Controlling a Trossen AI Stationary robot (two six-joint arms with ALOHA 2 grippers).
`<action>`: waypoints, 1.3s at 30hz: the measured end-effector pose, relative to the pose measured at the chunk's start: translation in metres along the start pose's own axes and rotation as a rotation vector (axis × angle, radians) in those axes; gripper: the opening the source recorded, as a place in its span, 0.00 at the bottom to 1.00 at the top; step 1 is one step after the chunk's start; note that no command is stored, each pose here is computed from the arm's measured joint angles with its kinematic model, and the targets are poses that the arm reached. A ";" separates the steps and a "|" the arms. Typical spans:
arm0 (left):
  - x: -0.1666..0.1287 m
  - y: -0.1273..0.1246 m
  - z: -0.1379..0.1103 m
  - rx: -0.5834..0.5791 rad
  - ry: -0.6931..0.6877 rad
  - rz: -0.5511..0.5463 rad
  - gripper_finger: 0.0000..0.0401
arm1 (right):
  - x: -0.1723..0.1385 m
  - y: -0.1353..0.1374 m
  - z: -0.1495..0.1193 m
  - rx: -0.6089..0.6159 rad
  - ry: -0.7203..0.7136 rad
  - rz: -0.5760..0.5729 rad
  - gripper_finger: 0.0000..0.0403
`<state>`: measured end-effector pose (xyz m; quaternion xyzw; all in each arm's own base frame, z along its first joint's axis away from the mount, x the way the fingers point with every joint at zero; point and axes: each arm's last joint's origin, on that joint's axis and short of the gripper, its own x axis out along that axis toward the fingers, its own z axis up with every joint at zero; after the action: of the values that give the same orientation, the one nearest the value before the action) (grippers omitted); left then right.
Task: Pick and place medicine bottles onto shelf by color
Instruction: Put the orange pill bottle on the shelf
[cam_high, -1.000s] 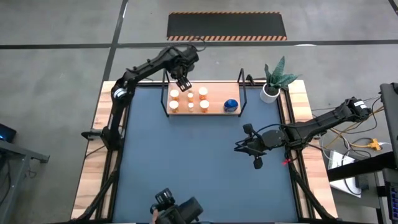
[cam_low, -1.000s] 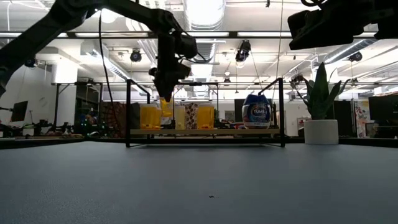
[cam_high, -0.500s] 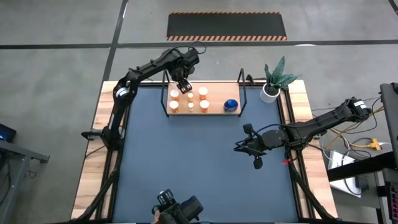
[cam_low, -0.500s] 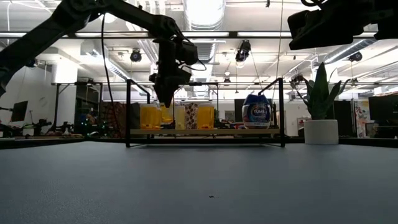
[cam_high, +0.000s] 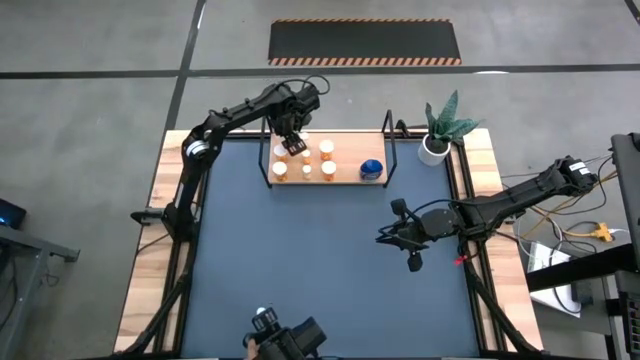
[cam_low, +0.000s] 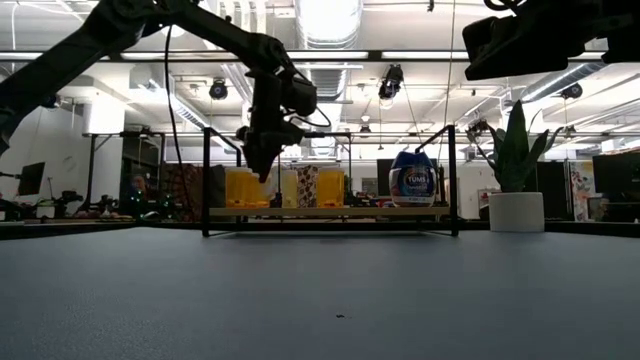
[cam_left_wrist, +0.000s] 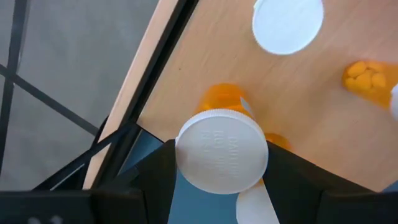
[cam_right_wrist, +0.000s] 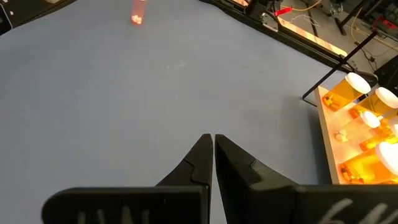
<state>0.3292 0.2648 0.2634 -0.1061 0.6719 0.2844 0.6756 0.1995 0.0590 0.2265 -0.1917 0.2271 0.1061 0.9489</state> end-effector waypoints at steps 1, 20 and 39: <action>0.000 0.000 0.000 0.000 -0.004 0.000 0.48 | 0.000 0.000 0.000 0.000 0.000 0.000 0.02; 0.000 0.000 0.004 -0.008 -0.045 0.006 0.60 | 0.000 0.000 0.000 0.008 0.001 0.000 0.02; -0.049 -0.002 -0.007 0.038 -0.227 0.026 0.39 | 0.000 0.000 0.000 0.011 0.001 0.000 0.02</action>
<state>0.3276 0.2483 0.3097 -0.0517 0.5978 0.2906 0.7454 0.1995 0.0589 0.2265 -0.1863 0.2281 0.1045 0.9499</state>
